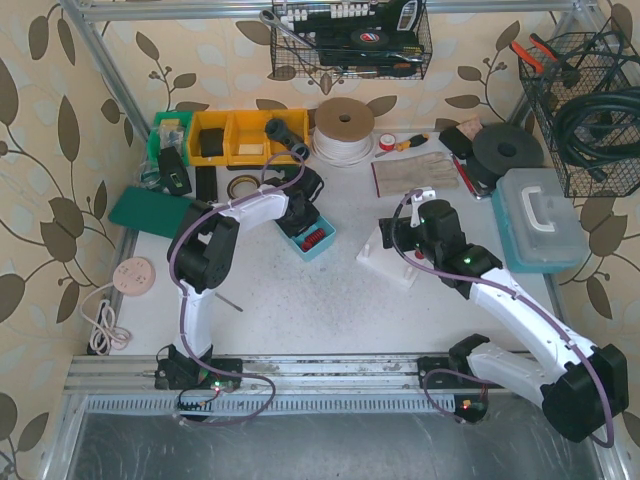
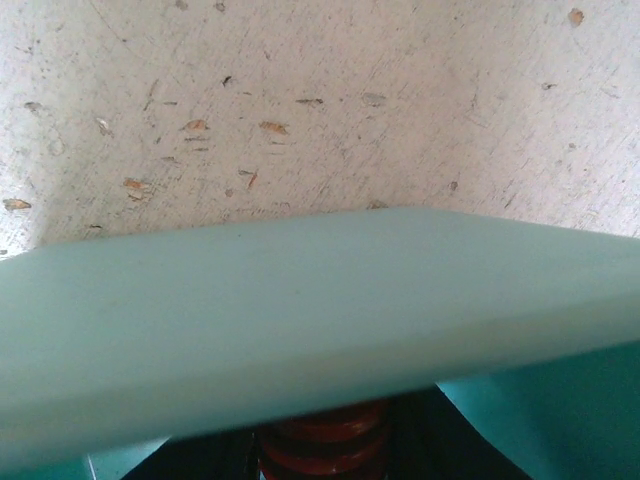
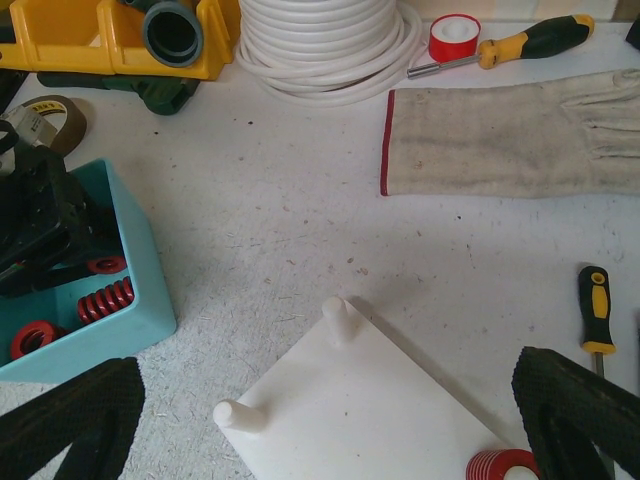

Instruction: Install the large spring

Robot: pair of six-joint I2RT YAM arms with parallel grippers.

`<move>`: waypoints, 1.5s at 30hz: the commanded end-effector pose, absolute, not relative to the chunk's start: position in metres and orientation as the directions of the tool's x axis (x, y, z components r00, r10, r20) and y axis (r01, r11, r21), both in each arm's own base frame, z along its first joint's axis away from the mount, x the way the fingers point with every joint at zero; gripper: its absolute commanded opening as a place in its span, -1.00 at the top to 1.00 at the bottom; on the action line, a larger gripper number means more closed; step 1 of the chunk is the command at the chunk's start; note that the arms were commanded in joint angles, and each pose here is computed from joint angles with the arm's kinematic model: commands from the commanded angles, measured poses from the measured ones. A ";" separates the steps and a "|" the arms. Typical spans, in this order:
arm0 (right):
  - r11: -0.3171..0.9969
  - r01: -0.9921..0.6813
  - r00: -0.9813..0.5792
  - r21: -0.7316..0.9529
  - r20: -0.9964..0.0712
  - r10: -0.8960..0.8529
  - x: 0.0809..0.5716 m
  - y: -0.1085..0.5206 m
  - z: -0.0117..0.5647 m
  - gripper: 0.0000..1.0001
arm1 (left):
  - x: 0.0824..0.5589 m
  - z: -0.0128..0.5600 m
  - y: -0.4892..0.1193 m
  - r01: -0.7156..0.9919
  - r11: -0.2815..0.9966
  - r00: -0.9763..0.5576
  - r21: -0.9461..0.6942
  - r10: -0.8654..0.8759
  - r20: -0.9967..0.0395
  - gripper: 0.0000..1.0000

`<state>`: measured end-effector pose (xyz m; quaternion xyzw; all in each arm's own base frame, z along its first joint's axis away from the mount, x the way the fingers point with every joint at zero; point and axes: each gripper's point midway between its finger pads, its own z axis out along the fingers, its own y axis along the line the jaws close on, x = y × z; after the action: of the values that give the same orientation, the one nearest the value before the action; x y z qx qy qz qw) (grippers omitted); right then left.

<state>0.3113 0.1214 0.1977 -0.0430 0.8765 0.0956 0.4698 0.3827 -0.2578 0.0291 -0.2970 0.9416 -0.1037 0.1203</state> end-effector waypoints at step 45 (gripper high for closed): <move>0.765 -0.464 -0.716 0.447 -0.698 -0.027 0.247 0.188 0.247 -0.18 | 0.254 0.233 -0.293 0.840 0.529 0.014 0.119 0.197 -0.980 1.00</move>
<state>0.2688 0.1501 0.2340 -0.0884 0.8859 0.2076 0.4052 0.2737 -0.2657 0.1738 0.3286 0.7699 -0.2243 0.4991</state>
